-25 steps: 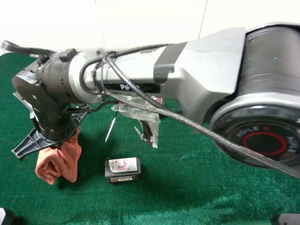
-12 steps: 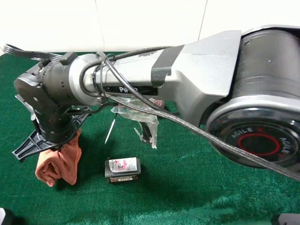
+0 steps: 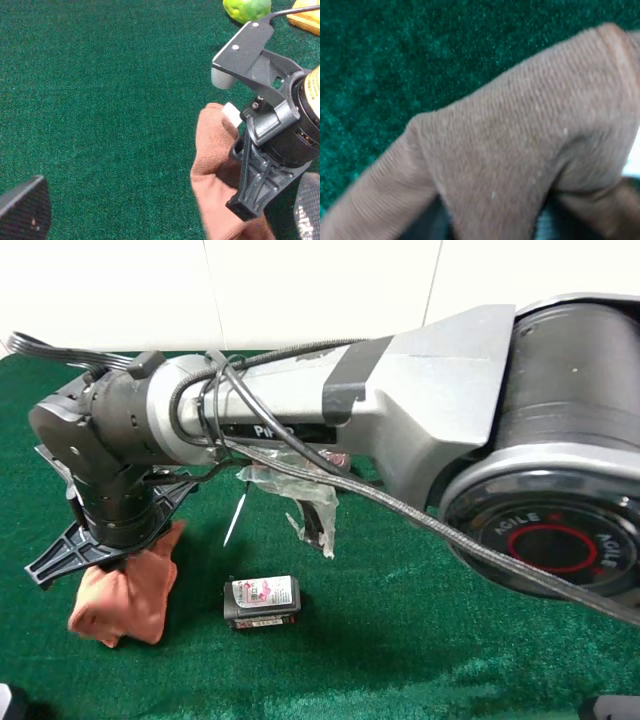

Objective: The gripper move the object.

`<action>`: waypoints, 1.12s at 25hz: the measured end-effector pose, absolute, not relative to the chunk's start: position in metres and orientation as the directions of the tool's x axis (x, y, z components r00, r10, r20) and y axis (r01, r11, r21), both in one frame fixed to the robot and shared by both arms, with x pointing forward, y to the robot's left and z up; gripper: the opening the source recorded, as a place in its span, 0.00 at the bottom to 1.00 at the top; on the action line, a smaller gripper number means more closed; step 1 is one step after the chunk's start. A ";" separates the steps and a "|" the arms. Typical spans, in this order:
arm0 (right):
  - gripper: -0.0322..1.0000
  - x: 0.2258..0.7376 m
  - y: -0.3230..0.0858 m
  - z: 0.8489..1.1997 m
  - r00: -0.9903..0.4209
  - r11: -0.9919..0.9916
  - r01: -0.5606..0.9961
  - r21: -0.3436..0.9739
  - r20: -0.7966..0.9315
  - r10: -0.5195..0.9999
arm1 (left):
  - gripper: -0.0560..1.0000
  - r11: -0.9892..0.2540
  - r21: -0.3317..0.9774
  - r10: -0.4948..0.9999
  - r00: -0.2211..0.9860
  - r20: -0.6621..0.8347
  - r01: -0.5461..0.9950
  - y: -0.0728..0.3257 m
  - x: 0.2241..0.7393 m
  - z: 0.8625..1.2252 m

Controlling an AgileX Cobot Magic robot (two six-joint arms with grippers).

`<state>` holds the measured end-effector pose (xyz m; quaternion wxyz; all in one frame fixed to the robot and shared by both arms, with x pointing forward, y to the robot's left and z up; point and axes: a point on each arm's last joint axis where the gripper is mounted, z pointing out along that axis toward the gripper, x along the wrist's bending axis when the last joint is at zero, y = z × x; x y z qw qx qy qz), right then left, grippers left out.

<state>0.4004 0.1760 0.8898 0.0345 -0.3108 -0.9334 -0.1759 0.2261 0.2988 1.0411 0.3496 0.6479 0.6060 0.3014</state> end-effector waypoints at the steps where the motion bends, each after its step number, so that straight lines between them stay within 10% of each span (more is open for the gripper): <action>1: 0.54 0.400 0.176 0.890 -0.804 0.744 0.593 0.307 0.174 0.569 | 0.99 -0.021 0.818 0.996 0.084 -0.033 0.574 0.299 0.226 1.041; 6: 0.69 0.400 0.175 0.890 -0.800 0.744 0.598 0.298 0.174 0.574 | 0.99 -0.021 0.818 0.996 0.084 -0.033 0.574 0.299 0.226 1.041; 28: 0.70 0.402 0.176 0.950 -0.838 0.814 0.545 0.200 0.112 0.534 | 0.99 -0.021 0.818 0.996 0.084 -0.033 0.574 0.299 0.226 1.041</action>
